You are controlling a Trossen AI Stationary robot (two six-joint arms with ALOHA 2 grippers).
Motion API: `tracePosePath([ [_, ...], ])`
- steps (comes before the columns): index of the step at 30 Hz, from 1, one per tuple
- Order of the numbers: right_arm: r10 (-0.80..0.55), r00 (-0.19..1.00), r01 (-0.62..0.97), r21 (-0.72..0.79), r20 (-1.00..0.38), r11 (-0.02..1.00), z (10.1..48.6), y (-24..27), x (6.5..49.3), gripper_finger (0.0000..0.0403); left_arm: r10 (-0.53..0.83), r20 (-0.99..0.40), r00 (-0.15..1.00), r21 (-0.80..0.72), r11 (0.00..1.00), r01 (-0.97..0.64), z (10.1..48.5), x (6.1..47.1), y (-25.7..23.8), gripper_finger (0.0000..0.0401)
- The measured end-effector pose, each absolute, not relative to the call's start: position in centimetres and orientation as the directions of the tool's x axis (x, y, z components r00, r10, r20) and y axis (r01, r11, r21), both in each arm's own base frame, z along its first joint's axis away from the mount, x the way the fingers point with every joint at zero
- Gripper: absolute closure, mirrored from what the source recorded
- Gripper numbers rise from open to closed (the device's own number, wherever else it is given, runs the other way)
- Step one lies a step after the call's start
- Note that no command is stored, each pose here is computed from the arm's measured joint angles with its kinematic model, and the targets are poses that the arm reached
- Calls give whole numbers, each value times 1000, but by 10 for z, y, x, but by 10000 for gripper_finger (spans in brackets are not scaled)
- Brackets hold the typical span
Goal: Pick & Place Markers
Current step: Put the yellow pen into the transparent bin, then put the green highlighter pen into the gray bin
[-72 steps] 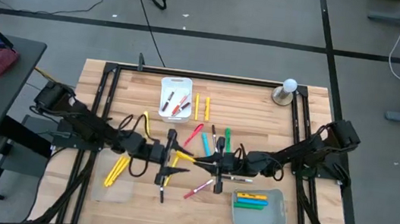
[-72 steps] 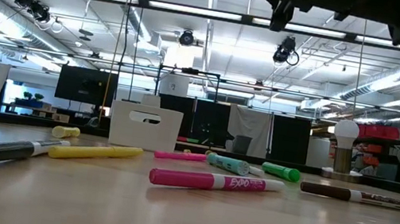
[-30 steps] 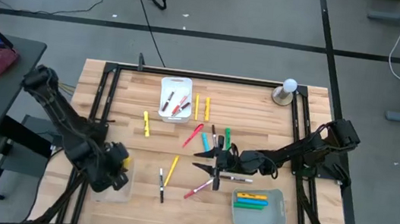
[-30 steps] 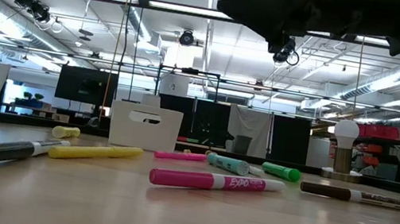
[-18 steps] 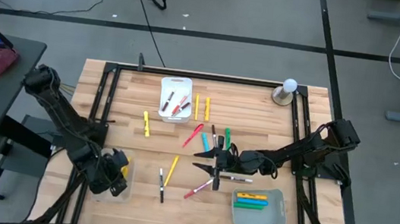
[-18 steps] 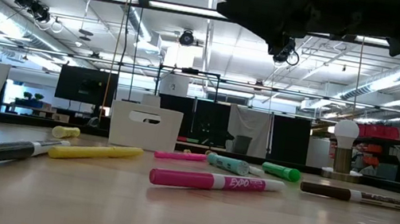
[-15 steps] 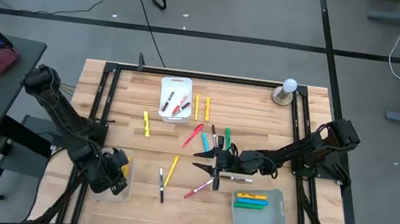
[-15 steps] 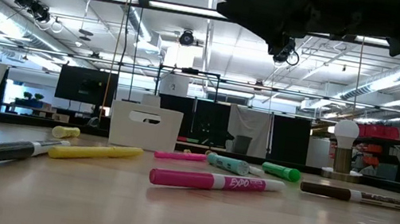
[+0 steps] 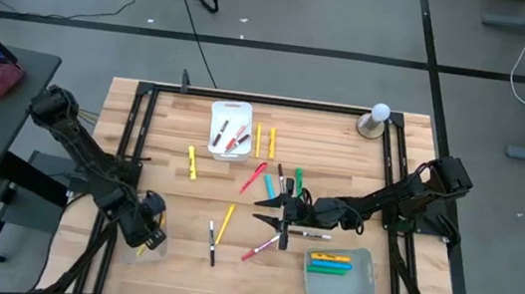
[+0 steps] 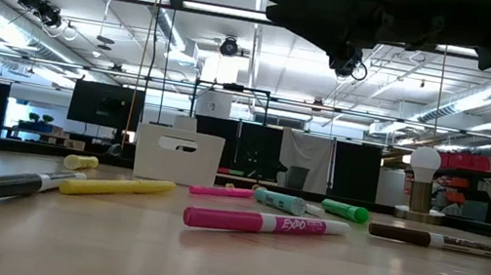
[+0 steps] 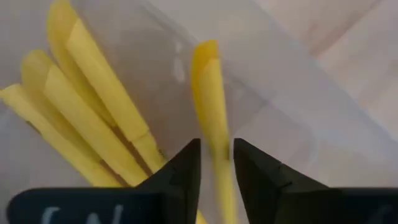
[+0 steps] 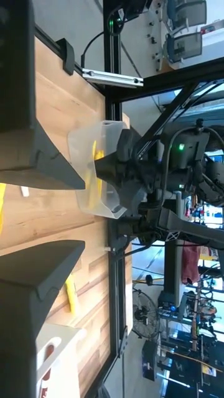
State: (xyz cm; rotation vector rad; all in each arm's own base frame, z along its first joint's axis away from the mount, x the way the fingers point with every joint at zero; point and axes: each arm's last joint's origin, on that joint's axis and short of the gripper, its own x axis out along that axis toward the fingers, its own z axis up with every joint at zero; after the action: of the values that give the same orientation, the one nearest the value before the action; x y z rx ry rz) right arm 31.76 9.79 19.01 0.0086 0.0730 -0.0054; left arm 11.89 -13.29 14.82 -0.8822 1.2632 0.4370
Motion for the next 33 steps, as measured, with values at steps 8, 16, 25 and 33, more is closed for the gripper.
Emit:
tracePosePath([
  [8,-5,997,6,6,-78,1000,190,98,318,259,-274,-943,186,-326,658,-679,163,122,-138,289],
  [16,-5,996,6,3,-86,1000,189,98,318,259,-156,-944,291,-304,754,-582,222,135,-145,329],
  [25,-7,992,5,-12,-124,1000,185,98,317,259,247,-570,783,-122,917,-379,263,160,-145,353],
  [33,-72,972,67,-31,-225,997,192,100,304,259,438,-459,773,7,872,-490,264,176,-126,352],
])
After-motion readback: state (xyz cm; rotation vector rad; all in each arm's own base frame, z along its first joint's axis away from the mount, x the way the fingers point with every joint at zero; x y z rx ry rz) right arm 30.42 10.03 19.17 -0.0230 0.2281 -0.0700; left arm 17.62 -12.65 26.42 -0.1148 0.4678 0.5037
